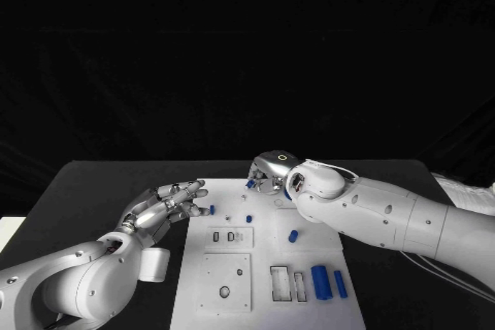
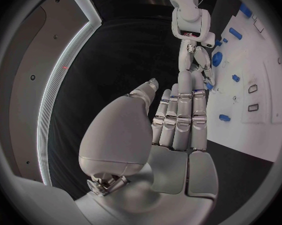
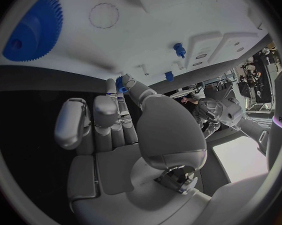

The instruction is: Assemble the parts on the task board

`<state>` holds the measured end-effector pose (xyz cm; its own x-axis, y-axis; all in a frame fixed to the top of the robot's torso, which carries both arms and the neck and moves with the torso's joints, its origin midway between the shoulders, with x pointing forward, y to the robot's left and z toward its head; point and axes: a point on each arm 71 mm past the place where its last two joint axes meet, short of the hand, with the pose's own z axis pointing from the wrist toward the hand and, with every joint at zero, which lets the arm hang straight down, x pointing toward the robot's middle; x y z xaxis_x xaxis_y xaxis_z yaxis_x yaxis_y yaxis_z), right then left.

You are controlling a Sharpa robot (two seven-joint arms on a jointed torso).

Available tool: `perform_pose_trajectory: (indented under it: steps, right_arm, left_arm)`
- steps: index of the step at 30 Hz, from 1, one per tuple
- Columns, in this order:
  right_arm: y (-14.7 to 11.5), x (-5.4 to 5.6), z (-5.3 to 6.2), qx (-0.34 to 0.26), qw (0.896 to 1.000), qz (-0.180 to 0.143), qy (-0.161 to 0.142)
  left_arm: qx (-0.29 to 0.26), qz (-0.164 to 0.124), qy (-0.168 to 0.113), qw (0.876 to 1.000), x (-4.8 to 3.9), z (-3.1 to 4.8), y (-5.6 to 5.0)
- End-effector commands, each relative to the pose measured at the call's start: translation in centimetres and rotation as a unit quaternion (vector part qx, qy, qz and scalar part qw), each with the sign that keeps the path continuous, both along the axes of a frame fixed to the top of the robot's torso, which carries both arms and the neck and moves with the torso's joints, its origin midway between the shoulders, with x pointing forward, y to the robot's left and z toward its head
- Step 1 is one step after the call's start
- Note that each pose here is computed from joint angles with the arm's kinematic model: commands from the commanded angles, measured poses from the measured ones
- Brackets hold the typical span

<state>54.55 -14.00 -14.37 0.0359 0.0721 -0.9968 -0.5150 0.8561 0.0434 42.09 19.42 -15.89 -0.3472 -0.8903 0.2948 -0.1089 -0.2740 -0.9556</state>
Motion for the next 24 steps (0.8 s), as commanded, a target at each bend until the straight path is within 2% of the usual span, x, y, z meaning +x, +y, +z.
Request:
perform_pose_trajectory:
  steps: [1,14,24]
  right_arm:
    - [0.33,0.00,0.00,-0.006,1.000,0.007,-0.007]
    - [0.69,0.20,-0.23,-0.012,1.000,0.007,0.001]
    - [0.57,0.67,-0.33,-0.006,1.000,-0.006,0.001]
  left_arm:
    - [-0.007,-0.010,-0.003,1.000,-0.03,0.17,-0.21]
    - [-0.007,-0.012,-0.001,1.000,-0.02,0.16,-0.27]
    - [-0.007,-0.013,-0.001,1.000,-0.03,0.16,-0.31]
